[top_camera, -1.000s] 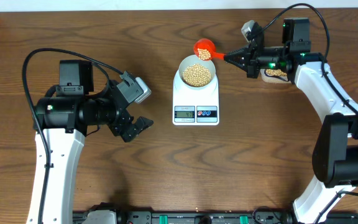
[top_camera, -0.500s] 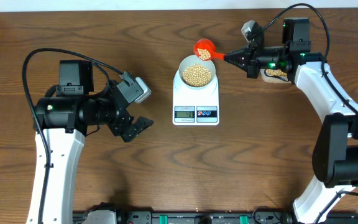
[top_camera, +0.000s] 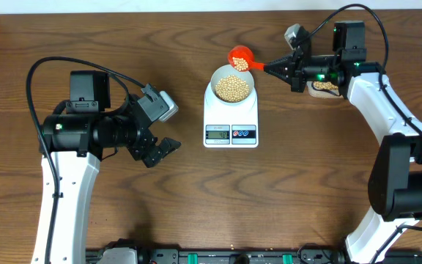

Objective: Scoop item into bowl and weigh 50g on scale
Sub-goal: 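Hold the scoop over the bowl, shaking out beans gradually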

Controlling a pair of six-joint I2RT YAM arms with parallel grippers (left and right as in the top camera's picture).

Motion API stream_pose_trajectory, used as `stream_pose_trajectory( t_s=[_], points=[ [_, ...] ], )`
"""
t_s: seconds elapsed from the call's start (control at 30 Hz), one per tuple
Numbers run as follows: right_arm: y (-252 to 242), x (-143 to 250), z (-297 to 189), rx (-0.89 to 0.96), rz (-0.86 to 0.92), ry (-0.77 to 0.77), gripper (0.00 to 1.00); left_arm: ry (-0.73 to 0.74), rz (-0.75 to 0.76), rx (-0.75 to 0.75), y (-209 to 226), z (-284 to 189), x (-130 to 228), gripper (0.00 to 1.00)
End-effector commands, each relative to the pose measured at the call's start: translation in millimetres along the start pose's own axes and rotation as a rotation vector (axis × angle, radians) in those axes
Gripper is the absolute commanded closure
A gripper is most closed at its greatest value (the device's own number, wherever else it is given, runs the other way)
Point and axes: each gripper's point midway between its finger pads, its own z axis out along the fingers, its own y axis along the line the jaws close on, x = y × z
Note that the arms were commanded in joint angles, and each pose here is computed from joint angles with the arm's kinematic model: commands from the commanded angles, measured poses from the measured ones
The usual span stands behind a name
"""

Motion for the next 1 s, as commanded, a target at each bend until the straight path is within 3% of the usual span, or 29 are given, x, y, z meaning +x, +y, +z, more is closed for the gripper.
stream_pose_trajectory(
  t_s=[0.0,0.97],
  points=[
    [2.7,2.6,2.8,-0.031,0.018,-0.006,0.99,-0.002,0.02,-0.012,3.4,-3.2,-3.1,0.02],
    [1.6,-0.4,2.7,-0.028,0.063,-0.014,0.99,-0.002,0.02,-0.012,3.3,-3.2,-3.2,0.02]
  ],
)
